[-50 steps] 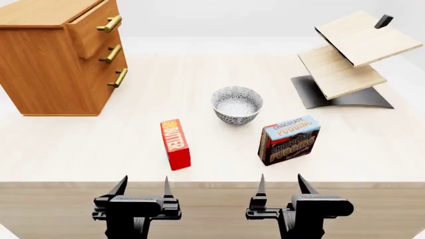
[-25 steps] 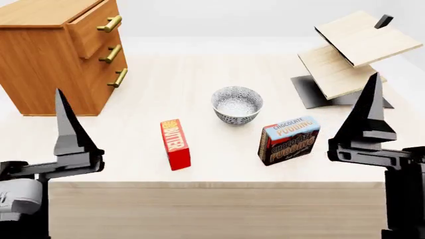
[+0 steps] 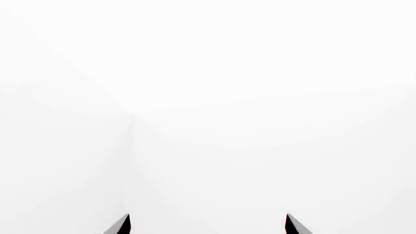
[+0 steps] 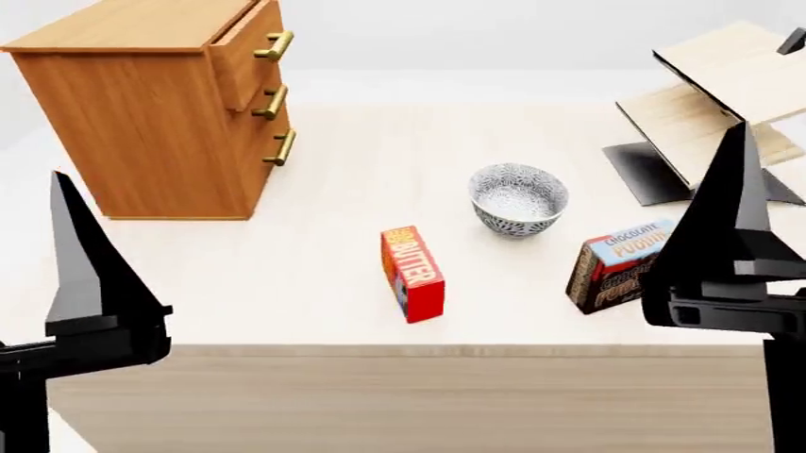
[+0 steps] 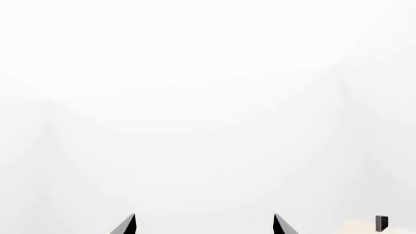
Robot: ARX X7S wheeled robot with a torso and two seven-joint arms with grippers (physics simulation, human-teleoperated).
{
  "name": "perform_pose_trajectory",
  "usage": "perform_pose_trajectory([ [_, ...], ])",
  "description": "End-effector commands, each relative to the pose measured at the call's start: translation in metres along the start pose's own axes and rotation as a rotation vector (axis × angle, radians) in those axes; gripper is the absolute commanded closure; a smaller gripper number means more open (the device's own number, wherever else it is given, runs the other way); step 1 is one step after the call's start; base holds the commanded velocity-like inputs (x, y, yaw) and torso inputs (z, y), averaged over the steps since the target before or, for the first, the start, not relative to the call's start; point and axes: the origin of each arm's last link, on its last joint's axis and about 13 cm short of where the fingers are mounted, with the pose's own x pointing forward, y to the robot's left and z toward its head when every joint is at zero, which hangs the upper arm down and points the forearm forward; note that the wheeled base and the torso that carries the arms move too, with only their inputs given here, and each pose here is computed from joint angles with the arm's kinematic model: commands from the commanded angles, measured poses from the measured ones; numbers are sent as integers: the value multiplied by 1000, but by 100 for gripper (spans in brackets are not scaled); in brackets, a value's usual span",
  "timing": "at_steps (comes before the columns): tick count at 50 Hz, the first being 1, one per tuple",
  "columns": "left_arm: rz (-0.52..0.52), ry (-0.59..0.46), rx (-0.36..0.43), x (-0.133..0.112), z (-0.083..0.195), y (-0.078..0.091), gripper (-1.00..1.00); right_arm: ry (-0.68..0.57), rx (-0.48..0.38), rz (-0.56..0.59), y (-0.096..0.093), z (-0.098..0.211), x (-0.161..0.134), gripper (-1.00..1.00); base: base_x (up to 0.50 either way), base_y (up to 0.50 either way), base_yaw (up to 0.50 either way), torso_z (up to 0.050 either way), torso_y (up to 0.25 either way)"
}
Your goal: Close the top drawer of the cabinet and put the bowl on top of it.
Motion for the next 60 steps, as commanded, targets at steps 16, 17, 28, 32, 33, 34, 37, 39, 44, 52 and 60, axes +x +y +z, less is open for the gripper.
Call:
perform_pose_trajectory([
  [16,-7,9,-1,-8,-7,0,-100,20,0,16,0,-4,-2,-100,0,500,0,0,0],
  [17,-6,9,0,-8,-7,0,-100,20,0,18,0,-4,-2,-100,0,500,0,0,0],
  [28,-11,13,-2,-8,-8,-1,-100,24,0,19,2,0,-2,-100,0,500,0,0,0],
  [32,-12,14,-1,-8,-8,-1,-100,26,0,21,2,0,-2,-100,0,500,0,0,0],
  [33,-14,14,-2,-8,-8,-1,-100,26,-1,20,2,0,-2,-100,0,500,0,0,0],
  [34,-17,14,-2,-8,-8,-1,-100,27,-1,20,2,0,-2,-100,0,500,0,0,0],
  [37,-18,15,-3,-8,-9,-2,-100,27,-3,22,2,0,-2,-100,0,500,0,0,0],
  [39,-19,15,-4,-8,-9,-2,-100,28,-4,23,2,0,-3,-100,0,500,0,0,0],
  [44,-22,15,-8,-8,-8,-3,-100,30,0,26,2,0,-3,-100,0,500,0,0,0],
  [52,-23,16,-9,-8,-9,-3,-100,19,-24,19,2,-1,-2,-100,0,211,0,0,0],
  [60,-27,15,-9,-9,-8,-3,-100,20,-51,12,2,-2,-1,-100,0,0,0,0,0],
])
